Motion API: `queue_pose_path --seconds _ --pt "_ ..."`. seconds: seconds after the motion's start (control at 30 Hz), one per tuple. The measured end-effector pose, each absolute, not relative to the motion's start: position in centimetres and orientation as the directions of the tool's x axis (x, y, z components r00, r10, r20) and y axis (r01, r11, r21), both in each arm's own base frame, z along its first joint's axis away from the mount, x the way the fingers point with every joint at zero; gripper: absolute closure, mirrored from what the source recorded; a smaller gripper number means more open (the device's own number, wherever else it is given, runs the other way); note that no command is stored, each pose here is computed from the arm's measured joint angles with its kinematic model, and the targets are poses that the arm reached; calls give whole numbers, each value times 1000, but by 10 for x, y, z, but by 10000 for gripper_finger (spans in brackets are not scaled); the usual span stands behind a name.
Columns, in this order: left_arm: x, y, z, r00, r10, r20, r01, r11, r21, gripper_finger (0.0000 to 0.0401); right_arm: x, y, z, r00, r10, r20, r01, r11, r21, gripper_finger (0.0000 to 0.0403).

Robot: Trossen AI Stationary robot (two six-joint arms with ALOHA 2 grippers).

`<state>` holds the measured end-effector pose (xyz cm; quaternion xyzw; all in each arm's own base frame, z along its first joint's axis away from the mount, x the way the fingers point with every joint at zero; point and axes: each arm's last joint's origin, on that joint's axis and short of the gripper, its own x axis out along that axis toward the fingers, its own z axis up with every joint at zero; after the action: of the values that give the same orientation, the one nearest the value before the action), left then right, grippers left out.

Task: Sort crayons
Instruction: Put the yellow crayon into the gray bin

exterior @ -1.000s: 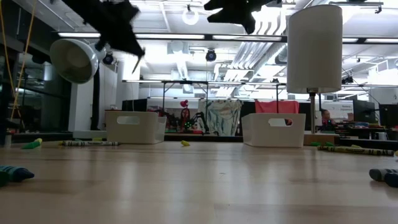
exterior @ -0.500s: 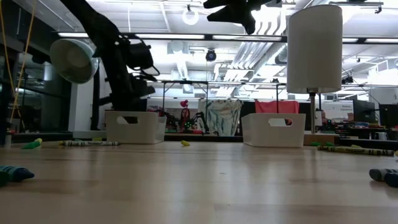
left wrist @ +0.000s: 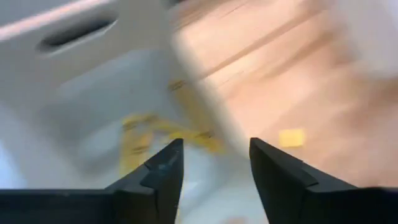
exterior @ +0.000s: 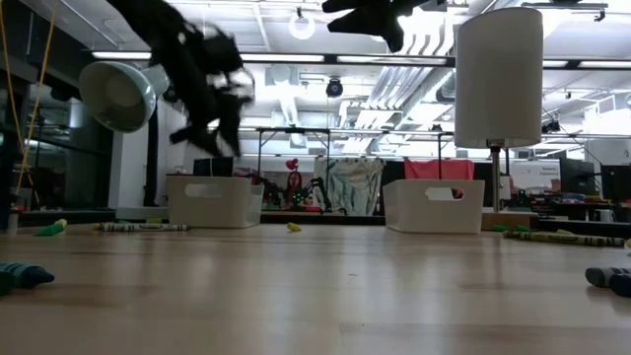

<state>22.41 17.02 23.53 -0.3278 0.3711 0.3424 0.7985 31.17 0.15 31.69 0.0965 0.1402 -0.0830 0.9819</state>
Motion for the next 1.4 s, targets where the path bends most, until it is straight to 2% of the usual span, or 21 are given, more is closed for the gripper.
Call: queue_pose_path --seconds 0.13,0.3,0.4,0.53,0.9,1.27,1.33,1.4 --pt "220 137 283 708 251 -660 -619 670 -409 216 311 2 319 951 -136 -279 186 969 164 253" --pt "202 67 328 913 147 -380 -303 869 -391 218 309 2 321 954 -120 -275 173 969 177 253" --pt "187 31 337 970 107 -219 -183 915 -360 224 309 2 321 954 -120 -276 173 969 176 253" --pt "176 7 336 972 193 -137 -225 931 -287 232 309 2 322 954 -120 -274 172 969 175 253" --pt "182 -1 331 963 219 -157 -252 939 -235 235 309 3 322 957 -93 -275 146 973 179 253" --pt "182 -3 330 972 166 -169 -204 948 -243 236 309 3 322 958 -83 -275 139 972 189 253" --pt "184 -4 326 968 135 -214 -189 948 -255 236 309 3 322 958 -83 -275 138 972 189 253" --pt "188 -4 320 932 122 -340 -216 942 -256 238 309 3 322 958 -83 -275 139 971 193 253"
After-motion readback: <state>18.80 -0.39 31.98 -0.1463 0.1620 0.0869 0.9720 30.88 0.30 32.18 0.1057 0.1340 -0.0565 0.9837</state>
